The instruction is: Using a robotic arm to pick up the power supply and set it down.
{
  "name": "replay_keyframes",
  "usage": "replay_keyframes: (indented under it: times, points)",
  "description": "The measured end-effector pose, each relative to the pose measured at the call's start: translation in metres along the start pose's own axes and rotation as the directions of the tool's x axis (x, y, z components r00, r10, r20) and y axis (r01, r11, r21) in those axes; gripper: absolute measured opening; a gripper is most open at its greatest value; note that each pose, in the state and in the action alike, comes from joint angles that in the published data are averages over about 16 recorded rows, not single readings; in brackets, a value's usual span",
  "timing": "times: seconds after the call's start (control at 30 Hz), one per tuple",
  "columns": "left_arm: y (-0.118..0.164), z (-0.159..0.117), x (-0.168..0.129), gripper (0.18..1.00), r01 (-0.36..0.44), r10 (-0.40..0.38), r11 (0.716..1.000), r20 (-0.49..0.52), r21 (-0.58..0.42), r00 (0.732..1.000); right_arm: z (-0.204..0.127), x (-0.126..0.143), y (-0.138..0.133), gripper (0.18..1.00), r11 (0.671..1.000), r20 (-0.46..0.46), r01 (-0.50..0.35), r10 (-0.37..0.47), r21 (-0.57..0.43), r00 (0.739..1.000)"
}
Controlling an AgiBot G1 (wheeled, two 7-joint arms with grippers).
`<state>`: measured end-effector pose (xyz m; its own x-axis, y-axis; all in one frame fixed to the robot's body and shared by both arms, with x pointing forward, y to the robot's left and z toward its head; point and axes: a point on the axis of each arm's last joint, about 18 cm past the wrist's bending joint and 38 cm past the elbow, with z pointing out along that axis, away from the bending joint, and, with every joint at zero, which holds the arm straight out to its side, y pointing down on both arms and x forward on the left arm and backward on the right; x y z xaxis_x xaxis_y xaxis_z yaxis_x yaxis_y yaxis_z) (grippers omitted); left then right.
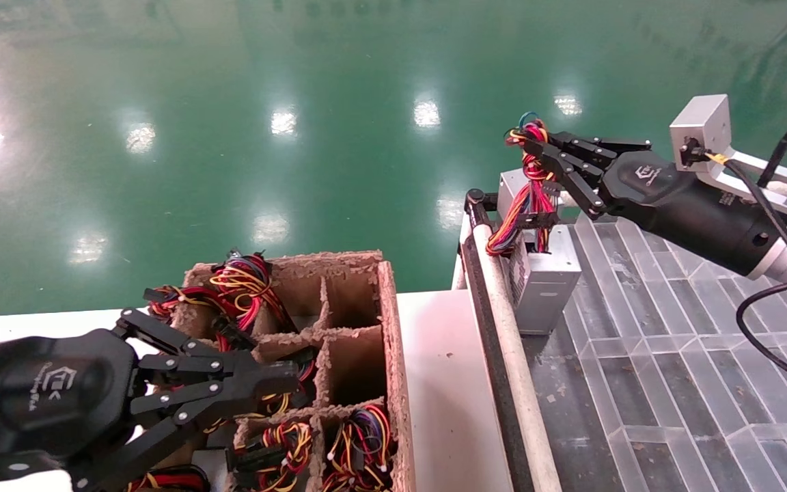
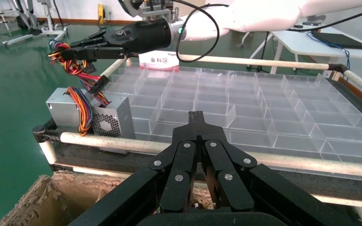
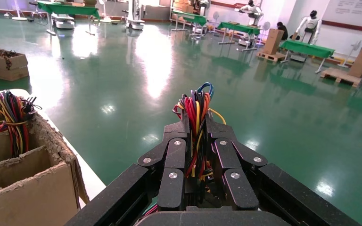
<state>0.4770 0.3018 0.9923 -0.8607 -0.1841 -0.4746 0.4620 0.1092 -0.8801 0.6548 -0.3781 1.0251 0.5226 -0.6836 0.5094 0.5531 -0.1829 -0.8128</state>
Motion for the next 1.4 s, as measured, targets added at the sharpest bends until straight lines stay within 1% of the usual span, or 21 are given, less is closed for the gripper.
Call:
replay_keyframes:
  times: [0.3,0.53,0.73,0.93,1.13,1.27,1.4]
  points:
    - [0.000,0.000,0.000,0.192,0.000,0.000,1.000,0.000,0.000,1.000,0.004,-0.005,0.002,0.236,1.000,0.037,-0.012,0.013,-0.024,0.999]
    - [0.000,0.000,0.000,0.192,0.000,0.000,1.000,0.000,0.000,1.000,0.006,-0.008,-0.001,0.267,1.000,0.062,-0.009,0.011,-0.029,0.998]
    - [0.000,0.000,0.000,0.192,0.000,0.000,1.000,0.000,0.000,1.000,0.008,-0.009,-0.005,0.322,1.000,0.075,-0.003,0.005,-0.022,0.997]
    - [0.000,0.000,0.000,0.192,0.000,0.000,1.000,0.000,0.000,1.000,0.010,-0.011,-0.013,0.412,1.000,0.095,0.007,-0.007,0.005,0.995]
    - [0.000,0.000,0.000,0.192,0.000,0.000,1.000,0.000,0.000,1.000,0.011,-0.015,-0.022,0.537,0.999,0.119,0.014,-0.019,0.041,0.993]
    - [0.000,0.000,0.000,0.192,0.000,0.000,1.000,0.000,0.000,1.000,0.009,-0.019,-0.026,0.641,0.998,0.139,0.012,-0.021,0.065,0.990]
    - [0.000,0.000,0.000,0.192,0.000,0.000,1.000,0.000,0.000,1.000,0.006,-0.023,-0.030,0.725,0.997,0.159,0.004,-0.016,0.081,0.987]
